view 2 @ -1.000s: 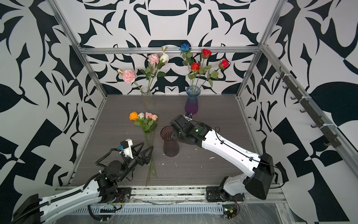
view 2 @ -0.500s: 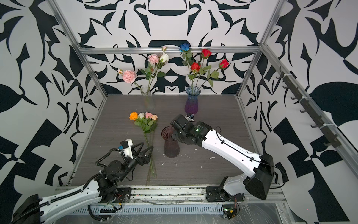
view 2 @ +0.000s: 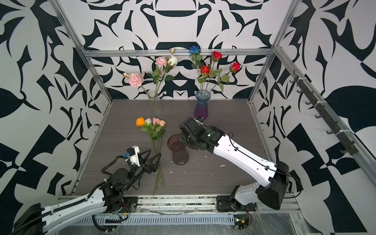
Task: Arrange the flowers into the vase
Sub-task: 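Release the vase with the right gripper while the left gripper moves to the roses, then lower the left gripper over the white rose stem among the loose roses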
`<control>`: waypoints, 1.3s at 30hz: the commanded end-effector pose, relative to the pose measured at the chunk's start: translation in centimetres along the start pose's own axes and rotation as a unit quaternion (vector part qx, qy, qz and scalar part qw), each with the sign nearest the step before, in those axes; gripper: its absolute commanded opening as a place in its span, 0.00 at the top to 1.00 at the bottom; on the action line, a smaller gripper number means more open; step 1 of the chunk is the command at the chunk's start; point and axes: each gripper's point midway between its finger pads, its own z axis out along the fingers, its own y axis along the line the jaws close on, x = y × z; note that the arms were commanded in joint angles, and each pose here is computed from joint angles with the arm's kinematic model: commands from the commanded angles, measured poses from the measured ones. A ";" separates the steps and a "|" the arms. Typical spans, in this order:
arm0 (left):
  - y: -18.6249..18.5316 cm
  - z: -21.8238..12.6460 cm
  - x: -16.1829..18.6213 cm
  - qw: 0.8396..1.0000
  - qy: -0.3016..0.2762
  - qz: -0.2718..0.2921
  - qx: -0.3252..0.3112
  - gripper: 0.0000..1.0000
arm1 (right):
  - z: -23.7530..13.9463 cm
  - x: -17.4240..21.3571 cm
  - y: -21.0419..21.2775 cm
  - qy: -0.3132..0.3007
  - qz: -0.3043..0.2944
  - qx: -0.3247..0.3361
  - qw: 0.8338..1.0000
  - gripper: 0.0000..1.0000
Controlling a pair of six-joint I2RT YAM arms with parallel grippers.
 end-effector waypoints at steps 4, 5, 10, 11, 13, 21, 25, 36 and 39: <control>1.4 -0.3 1.0 1.000 0.003 -0.004 -0.017 0.01 | -4.8 -4.4 1.9 -0.084 -0.028 -0.032 0.996 0.51; 1.4 -0.3 1.1 1.000 0.004 -0.003 -0.018 0.01 | -5.5 -5.3 1.7 -0.098 -0.031 -0.034 0.994 0.52; 1.7 -0.3 0.9 1.000 0.003 -0.006 -0.027 0.00 | -7.6 -8.1 -1.0 -0.141 -0.020 -0.030 0.989 0.55; 2.1 -0.3 0.9 0.999 0.009 -0.010 -0.044 0.02 | -7.8 -8.5 -1.8 -0.151 -0.024 -0.027 0.988 0.55; 3.7 -0.6 1.1 0.994 0.030 -0.023 -0.104 0.06 | -7.7 -9.2 -3.6 -0.175 -0.049 -0.004 0.983 0.53; 9.8 -1.4 1.9 0.963 0.073 -0.135 -0.222 0.02 | -4.8 -7.8 -11.9 -0.212 -0.130 0.098 0.964 0.45; 13.5 -0.4 2.2 0.936 0.111 -0.235 -0.237 0.00 | -2.3 -5.6 -14.6 -0.196 -0.127 0.090 0.968 0.44; 17.1 4.9 2.4 0.907 0.188 -0.310 -0.213 0.08 | 1.9 -3.0 -18.1 -0.172 -0.124 0.047 0.976 0.31; 17.8 5.3 1.6 0.911 0.174 -0.300 -0.225 0.10 | 2.3 -3.1 -19.6 -0.168 -0.094 0.070 0.979 0.24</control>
